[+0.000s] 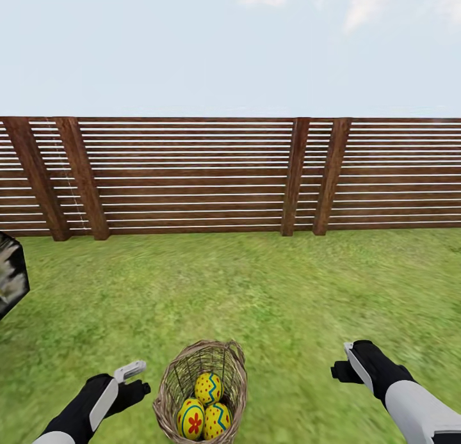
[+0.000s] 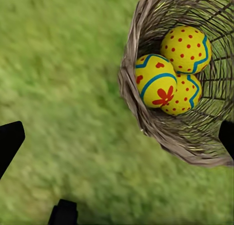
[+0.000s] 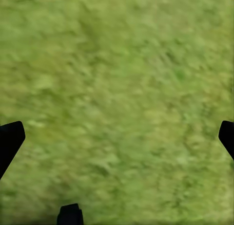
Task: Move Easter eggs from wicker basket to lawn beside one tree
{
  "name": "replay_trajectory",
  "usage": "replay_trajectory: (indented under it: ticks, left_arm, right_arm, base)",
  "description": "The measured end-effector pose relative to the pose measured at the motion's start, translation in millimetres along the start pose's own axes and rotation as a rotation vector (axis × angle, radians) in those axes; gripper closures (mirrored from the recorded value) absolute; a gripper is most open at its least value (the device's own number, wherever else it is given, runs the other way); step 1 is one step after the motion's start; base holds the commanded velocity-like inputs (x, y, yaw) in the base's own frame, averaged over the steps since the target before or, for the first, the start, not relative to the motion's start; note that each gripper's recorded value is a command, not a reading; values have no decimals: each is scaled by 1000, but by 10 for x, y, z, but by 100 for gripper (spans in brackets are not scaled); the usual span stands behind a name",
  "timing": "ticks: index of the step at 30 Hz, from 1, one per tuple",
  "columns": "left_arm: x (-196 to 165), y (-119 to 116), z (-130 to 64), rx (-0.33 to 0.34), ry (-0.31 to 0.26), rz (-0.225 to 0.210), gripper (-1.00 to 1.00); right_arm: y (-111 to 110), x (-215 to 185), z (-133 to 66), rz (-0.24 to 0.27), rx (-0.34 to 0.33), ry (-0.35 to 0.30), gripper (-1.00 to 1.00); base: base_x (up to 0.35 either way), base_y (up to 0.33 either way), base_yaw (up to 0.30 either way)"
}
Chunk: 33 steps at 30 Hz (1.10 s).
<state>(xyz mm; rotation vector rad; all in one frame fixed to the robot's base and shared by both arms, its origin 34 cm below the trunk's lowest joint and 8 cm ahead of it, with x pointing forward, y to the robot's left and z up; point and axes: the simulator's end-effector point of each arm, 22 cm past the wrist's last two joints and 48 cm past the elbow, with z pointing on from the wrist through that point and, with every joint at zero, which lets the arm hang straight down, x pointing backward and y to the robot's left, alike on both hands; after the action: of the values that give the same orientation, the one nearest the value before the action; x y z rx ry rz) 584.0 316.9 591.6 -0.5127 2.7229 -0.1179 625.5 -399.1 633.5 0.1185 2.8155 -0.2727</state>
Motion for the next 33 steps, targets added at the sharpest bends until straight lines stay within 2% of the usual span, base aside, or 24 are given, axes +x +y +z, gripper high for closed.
replay_trajectory:
  ticks: [8,26,33]
  left_arm:
    - [32,-85,8,12,4,0,-100]
    - [-14,-62,-5,20,-5,-13,-100]
    - [-1,-96,-4,23,-4,-8,-100]
  right_arm:
    - [1,0,0,2,-1,0,-100]
    - [1,0,0,1,-1,0,-100]
    - [3,0,-2,2,-2,0,-100]
  base:
    - [0,0,0]
    - [2,0,0]
    - [199,0,0]
